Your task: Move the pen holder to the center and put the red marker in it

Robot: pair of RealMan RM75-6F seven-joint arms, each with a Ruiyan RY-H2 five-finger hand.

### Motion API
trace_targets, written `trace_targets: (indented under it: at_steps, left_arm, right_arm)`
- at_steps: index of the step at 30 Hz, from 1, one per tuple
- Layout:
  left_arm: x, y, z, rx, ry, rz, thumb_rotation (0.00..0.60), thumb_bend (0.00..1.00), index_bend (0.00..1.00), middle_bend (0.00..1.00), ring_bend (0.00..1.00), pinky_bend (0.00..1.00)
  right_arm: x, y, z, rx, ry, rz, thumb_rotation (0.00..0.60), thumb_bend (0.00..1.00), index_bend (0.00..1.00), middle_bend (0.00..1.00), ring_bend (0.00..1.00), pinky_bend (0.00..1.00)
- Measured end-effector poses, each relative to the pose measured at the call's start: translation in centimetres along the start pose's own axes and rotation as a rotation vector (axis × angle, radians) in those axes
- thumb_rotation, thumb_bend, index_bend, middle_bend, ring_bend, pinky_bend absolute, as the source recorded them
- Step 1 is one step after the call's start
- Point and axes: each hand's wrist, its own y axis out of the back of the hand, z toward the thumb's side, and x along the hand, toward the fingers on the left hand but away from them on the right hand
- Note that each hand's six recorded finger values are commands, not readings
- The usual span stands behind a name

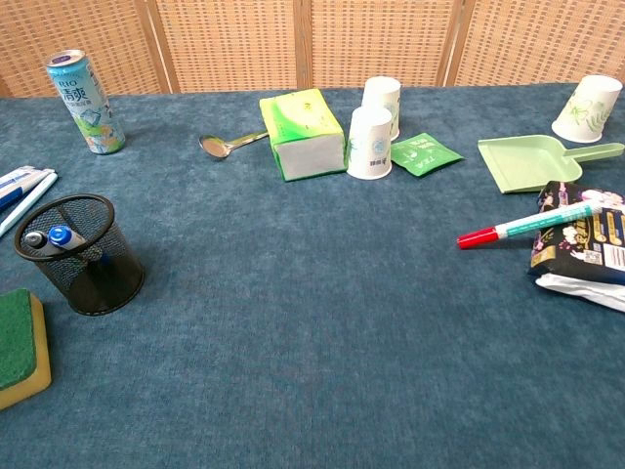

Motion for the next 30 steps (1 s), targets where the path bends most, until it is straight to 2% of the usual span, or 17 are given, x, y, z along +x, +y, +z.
trace_targets:
  at_steps: [17,26,30]
  left_arm:
    - [0.3,-0.5,0.0,0.009,-0.002,-0.028,0.6,0.01,0.0,0.0,0.0,0.0]
    - [1.4,-1.9,0.3,0.031,-0.059,-0.132,0.6,0.01,0.0,0.0,0.0,0.0]
    - [2.4,-2.5,0.6,0.062,-0.073,-0.148,0.6,0.01,0.0,0.0,0.0,0.0]
  right_arm:
    - [0.1,0.3,-0.2,-0.017,-0.005,-0.004,0.6,0.0,0.07,0.0,0.0,0.0]
    - [0.1,0.3,-0.4,-0.031,-0.014,0.0,0.6,0.0,0.07,0.0,0.0,0.0]
    - [0.0,0.3,-0.6,-0.037,-0.021,0.003,0.6,0.0,0.07,0.0,0.0,0.0]
